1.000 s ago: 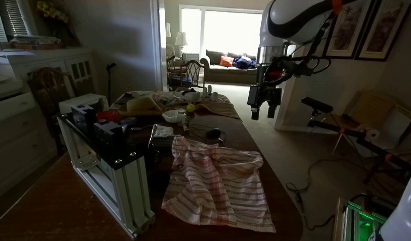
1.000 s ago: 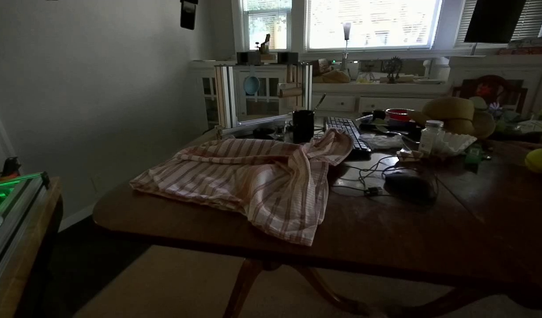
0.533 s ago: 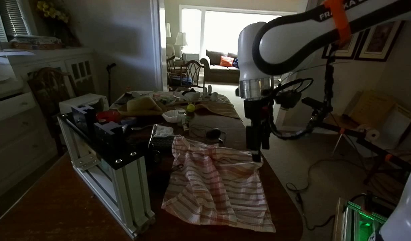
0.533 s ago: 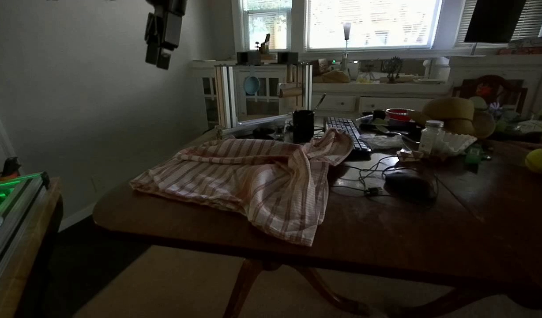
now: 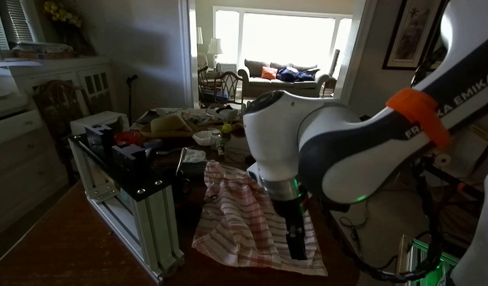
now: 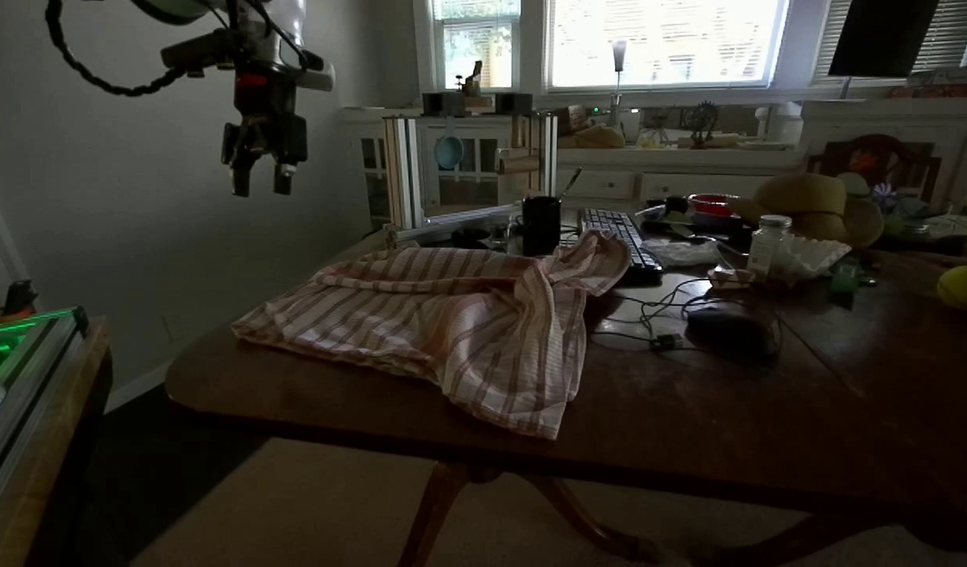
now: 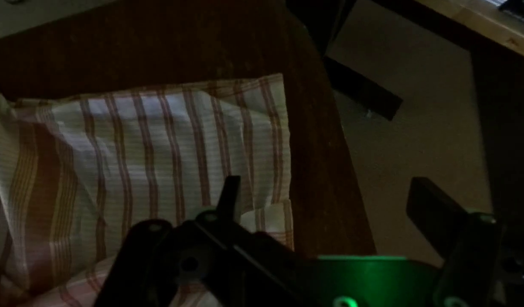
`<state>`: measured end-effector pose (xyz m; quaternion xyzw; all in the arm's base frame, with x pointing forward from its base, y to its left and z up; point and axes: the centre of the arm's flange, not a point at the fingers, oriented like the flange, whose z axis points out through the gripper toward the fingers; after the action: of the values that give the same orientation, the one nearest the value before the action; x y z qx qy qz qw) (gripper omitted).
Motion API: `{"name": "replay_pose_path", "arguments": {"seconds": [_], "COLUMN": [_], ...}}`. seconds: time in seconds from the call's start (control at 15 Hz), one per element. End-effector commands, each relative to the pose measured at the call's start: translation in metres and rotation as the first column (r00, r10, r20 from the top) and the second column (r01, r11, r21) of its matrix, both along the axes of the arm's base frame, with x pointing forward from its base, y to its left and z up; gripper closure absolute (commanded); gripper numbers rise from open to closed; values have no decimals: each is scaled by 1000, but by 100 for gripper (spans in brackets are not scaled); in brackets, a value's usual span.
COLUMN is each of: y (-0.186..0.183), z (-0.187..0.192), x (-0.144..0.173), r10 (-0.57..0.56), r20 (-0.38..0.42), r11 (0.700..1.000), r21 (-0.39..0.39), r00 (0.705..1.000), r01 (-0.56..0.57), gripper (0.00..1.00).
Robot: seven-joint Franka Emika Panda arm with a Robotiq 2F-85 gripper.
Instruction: Fold the towel once in length then once in width
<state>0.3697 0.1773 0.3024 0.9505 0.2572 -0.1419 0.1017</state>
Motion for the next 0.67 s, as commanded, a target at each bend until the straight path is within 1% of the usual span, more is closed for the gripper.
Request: {"name": "replay_pose_path", "arguments": {"seconds": [0.0, 0.13, 0.4, 0.47, 0.53, 0.6], "y": [10, 22, 22, 27, 34, 40], "z": [-8, -18, -20, -26, -36, -42], "x": [0, -1, 0, 1, 2, 3], "r10": [38, 74, 82, 67, 70, 52], "r20": [34, 66, 72, 87, 121, 143], "r11": [999, 996, 996, 997, 995, 997], "r21": [-23, -46, -52, -51, -72, -66], "r00": [999, 995, 994, 994, 990, 988], "r01": [-38, -71, -78, -63, -62, -43], "gripper": [0, 0, 0, 0, 0, 0]}}
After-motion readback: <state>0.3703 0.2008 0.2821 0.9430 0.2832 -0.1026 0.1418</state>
